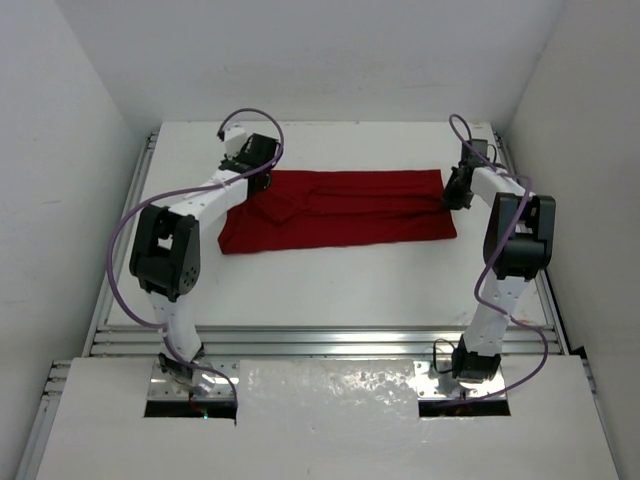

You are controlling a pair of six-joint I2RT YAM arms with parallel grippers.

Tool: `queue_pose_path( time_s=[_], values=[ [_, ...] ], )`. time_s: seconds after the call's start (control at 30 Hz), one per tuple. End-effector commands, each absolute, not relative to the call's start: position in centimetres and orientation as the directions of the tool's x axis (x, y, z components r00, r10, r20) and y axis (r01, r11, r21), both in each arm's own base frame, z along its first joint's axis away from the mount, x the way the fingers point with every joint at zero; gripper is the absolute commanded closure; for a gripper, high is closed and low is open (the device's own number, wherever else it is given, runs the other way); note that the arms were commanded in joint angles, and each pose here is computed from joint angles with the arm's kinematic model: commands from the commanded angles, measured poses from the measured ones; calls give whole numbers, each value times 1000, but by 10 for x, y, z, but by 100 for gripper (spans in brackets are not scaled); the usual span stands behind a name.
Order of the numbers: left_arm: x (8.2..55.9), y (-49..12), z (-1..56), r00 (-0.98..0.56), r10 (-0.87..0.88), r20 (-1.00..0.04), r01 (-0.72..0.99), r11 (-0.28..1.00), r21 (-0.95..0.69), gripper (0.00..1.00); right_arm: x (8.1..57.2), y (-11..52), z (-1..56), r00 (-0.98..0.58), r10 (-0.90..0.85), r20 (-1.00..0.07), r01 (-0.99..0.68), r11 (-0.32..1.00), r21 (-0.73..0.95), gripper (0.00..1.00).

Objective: Fold and stack the t-shirts
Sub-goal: Fold the other side of the tshirt into a rectangle

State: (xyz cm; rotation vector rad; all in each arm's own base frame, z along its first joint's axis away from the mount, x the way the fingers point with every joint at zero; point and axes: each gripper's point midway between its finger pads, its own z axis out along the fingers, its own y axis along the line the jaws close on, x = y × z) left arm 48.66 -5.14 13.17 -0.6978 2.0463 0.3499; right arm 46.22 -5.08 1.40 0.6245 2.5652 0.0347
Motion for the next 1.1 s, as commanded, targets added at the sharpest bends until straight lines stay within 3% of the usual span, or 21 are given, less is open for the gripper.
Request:
queue_pose_path(
  time_s=[0.0, 0.23, 0.33, 0.47, 0.67, 0.83, 1.07],
  values=[
    [504, -41, 160, -330, -343, -879, -624, 778, -68, 100, 485, -55, 35, -734, 422, -532, 419, 898, 135, 93],
    [520, -43, 147, -357, -333, -873, -617, 785, -47, 100, 494, -56, 20, -758, 411, -506, 417, 902, 107, 88],
    [527, -44, 137, -369, -331, -869, -619, 785, -36, 100, 496, -56, 19, -758, 405, -511, 414, 905, 104, 74],
    [540, -47, 130, -365, -328, -871, -618, 785, -37, 100, 503, -54, 29, -753, 392, -528, 392, 912, 118, 68],
    [559, -50, 136, -344, -322, -882, -625, 779, -40, 100, 513, -53, 44, -745, 372, -553, 373, 921, 116, 71],
    [565, -51, 139, -338, -320, -885, -626, 779, -43, 100, 517, -49, 44, -751, 368, -548, 359, 924, 130, 95],
    [575, -54, 131, -353, -298, -887, -608, 794, -25, 100, 518, -50, 39, -752, 368, -547, 362, 924, 125, 100]
  ],
)
